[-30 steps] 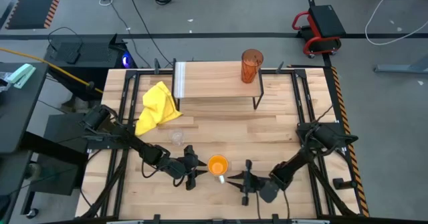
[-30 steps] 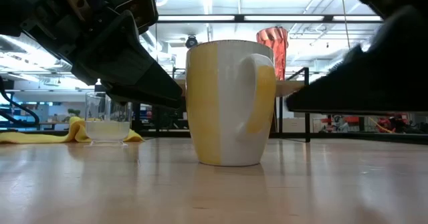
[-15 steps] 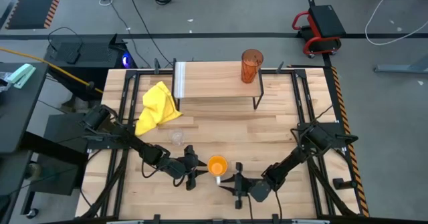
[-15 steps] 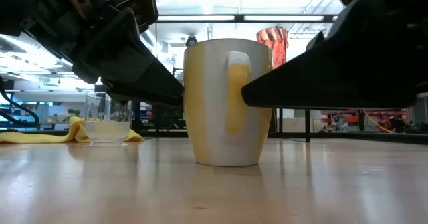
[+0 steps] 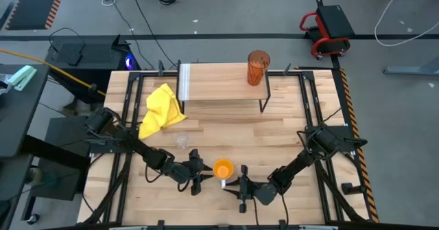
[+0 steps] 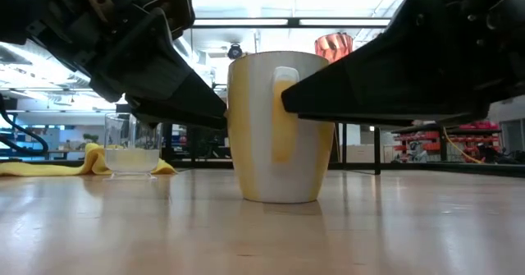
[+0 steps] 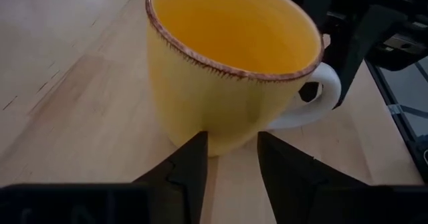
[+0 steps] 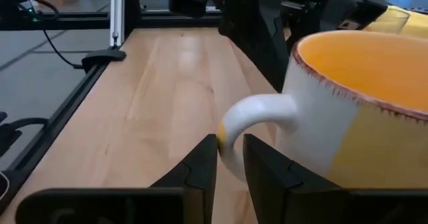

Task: Stack small to large cups/mugs on shelf
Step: Put the yellow mug on the shelf

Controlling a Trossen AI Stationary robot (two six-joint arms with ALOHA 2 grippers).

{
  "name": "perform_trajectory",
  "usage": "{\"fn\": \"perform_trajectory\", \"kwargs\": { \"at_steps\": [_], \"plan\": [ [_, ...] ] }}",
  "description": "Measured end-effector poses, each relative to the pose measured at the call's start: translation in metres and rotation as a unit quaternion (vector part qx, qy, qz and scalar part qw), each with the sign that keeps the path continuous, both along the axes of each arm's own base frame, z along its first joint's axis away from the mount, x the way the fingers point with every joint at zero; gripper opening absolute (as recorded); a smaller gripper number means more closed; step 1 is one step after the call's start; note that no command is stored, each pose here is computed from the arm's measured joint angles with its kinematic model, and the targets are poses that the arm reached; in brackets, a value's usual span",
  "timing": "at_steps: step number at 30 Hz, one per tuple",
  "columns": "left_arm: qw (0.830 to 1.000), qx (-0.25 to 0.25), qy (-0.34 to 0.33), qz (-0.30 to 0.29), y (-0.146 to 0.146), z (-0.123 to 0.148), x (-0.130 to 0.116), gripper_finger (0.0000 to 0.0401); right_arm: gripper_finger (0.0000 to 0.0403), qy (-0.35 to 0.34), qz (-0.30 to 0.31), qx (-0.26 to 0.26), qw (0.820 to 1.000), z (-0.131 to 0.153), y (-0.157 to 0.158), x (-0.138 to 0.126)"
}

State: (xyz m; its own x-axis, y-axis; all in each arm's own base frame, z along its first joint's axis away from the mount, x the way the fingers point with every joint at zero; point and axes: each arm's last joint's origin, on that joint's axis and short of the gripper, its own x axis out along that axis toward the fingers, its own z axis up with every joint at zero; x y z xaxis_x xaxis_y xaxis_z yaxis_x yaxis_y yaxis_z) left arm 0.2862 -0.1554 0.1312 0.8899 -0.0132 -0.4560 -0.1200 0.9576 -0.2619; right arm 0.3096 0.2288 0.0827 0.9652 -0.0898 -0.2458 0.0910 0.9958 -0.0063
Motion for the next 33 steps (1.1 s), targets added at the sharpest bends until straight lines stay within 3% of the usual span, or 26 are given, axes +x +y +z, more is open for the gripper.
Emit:
{"fn": "perform_trajectory", "kwargs": {
  "at_steps": [14,33],
  "plan": [
    [1.000,0.008,0.000,-0.004,0.000,0.000,0.000,0.0139,0.0082,-0.015,-0.011,0.016,1.000,0.003,-0.007,0.007],
    [0.999,-0.013,-0.030,-0.029,-0.003,0.006,0.003,0.0110,0.0082,-0.025,-0.028,0.036,0.999,0.005,-0.015,0.013]
  ]
}}
